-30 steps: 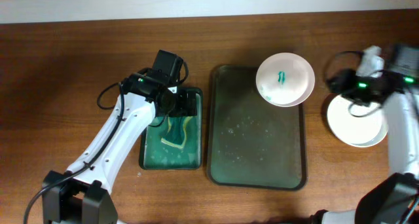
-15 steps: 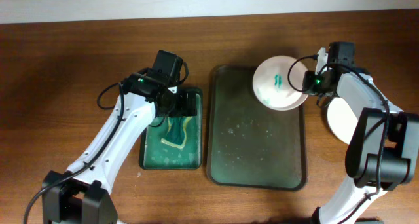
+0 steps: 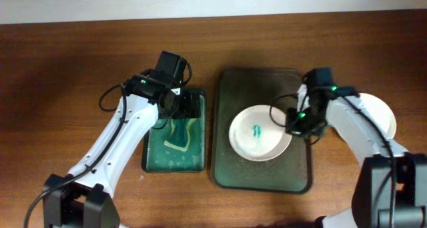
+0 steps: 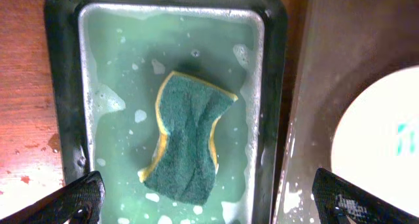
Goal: Clean dirty plates on tray and stack at the side
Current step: 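Grasp the top pinkish plate with the right gripper and slide it to tray center, then grasp the sponge in the water tray with the left gripper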
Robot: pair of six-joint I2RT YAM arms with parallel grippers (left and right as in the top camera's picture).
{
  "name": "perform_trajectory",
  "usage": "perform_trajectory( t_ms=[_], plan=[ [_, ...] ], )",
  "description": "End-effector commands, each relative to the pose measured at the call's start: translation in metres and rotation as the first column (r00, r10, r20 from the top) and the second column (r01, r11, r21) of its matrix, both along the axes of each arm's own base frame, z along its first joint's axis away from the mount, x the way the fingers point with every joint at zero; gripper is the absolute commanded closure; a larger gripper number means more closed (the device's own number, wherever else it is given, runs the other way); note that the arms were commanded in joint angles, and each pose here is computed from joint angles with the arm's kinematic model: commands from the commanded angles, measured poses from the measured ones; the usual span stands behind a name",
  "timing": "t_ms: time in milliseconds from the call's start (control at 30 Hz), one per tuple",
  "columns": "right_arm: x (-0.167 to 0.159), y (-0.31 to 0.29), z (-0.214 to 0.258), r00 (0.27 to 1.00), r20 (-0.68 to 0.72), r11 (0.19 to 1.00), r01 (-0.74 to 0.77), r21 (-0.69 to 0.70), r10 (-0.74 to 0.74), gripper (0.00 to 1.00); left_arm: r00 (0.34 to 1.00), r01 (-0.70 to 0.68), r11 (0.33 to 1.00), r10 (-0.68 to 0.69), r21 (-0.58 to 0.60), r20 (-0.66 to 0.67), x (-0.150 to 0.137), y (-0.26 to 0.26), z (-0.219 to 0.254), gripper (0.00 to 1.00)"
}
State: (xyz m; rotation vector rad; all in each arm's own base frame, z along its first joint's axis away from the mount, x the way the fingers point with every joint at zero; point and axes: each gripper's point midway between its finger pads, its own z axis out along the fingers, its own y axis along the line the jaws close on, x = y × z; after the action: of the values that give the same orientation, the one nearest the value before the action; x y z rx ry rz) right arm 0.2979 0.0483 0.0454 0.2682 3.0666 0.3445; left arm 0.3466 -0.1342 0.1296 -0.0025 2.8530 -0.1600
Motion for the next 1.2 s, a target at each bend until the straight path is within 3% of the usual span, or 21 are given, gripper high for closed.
perform_trajectory(
  t_ms=[0, 67, 133, 300, 367, 400, 500, 633, 800, 833, 867, 933, 1067, 1167],
  plan=[
    [-0.006, 0.007, -0.013, 1.000, -0.001, 0.999, 0.001, -0.036, -0.001, 0.95, 1.000, -0.001, 1.000, 0.001, -0.013, 0.024, 0.004, -0.001, 0.007, 0.01],
    [-0.006, 0.006, -0.008, 0.999, 0.009, 0.998, -0.037, -0.046, 0.038, 0.76, 1.000, -0.002, 1.000, 0.002, -0.013, 0.031, 0.006, -0.001, 0.008, 0.00],
    [-0.005, 0.006, 0.009, 0.996, 0.039, 0.996, -0.075, -0.048, 0.077, 0.65, 1.000, -0.001, 1.000, 0.001, -0.009, 0.025, 0.005, -0.001, 0.006, 0.00],
    [0.001, 0.007, 0.066, 0.971, 0.216, 0.995, -0.091, -0.049, 0.100, 0.62, 1.000, -0.022, 0.996, 0.023, 0.086, -0.015, 0.004, 0.015, -0.037, 0.05],
    [0.000, 0.007, 0.078, 0.962, 0.255, 0.995, -0.089, -0.049, 0.099, 0.62, 0.999, -0.018, 0.995, 0.023, 0.100, -0.050, 0.006, 0.014, -0.063, 0.24],
    [-0.001, 0.007, 0.079, 0.961, 0.257, 0.995, -0.089, -0.049, 0.099, 0.61, 0.997, -0.012, 0.994, 0.019, 0.107, -0.070, 0.015, 0.010, -0.090, 0.50],
    [-0.001, 0.007, 0.078, 0.962, 0.254, 0.995, -0.089, -0.048, 0.098, 0.61, 0.986, 0.113, 0.993, -0.106, 0.043, -0.125, 0.015, -0.010, -0.122, 0.64],
    [-0.002, 0.008, 0.078, 0.963, 0.250, 0.995, -0.091, -0.041, 0.099, 0.61, 0.972, 0.140, 0.989, -0.127, 0.055, -0.199, 0.007, -0.012, -0.158, 1.00],
    [-0.002, 0.008, 0.078, 0.964, 0.248, 0.995, -0.091, -0.041, 0.099, 0.61, 0.976, 0.135, 0.989, -0.122, 0.061, -0.179, 0.021, -0.013, -0.129, 1.00],
    [-0.003, 0.008, 0.078, 0.964, 0.247, 0.995, -0.091, -0.042, 0.099, 0.61, 0.975, 0.135, 0.989, -0.122, 0.062, -0.186, 0.021, -0.013, -0.116, 0.89],
    [-0.003, 0.008, 0.078, 0.964, 0.247, 0.995, -0.092, -0.042, 0.099, 0.61, 0.972, 0.136, 0.988, -0.121, 0.066, -0.199, 0.019, -0.012, -0.100, 0.69],
    [-0.002, 0.008, 0.078, 0.964, 0.247, 0.995, -0.092, -0.042, 0.099, 0.61, 0.969, 0.137, 0.988, -0.119, 0.070, -0.217, 0.015, -0.010, -0.082, 0.54],
    [-0.003, 0.008, 0.078, 0.964, 0.247, 0.995, -0.092, -0.042, 0.099, 0.61, 0.939, 0.146, 0.985, -0.110, 0.089, -0.326, -0.015, 0.000, -0.074, 0.52],
    [-0.003, 0.008, 0.078, 0.964, 0.247, 0.995, -0.092, -0.042, 0.099, 0.61, 0.924, 0.150, 0.984, -0.104, 0.099, -0.369, -0.030, 0.006, -0.093, 0.61]
  ],
)
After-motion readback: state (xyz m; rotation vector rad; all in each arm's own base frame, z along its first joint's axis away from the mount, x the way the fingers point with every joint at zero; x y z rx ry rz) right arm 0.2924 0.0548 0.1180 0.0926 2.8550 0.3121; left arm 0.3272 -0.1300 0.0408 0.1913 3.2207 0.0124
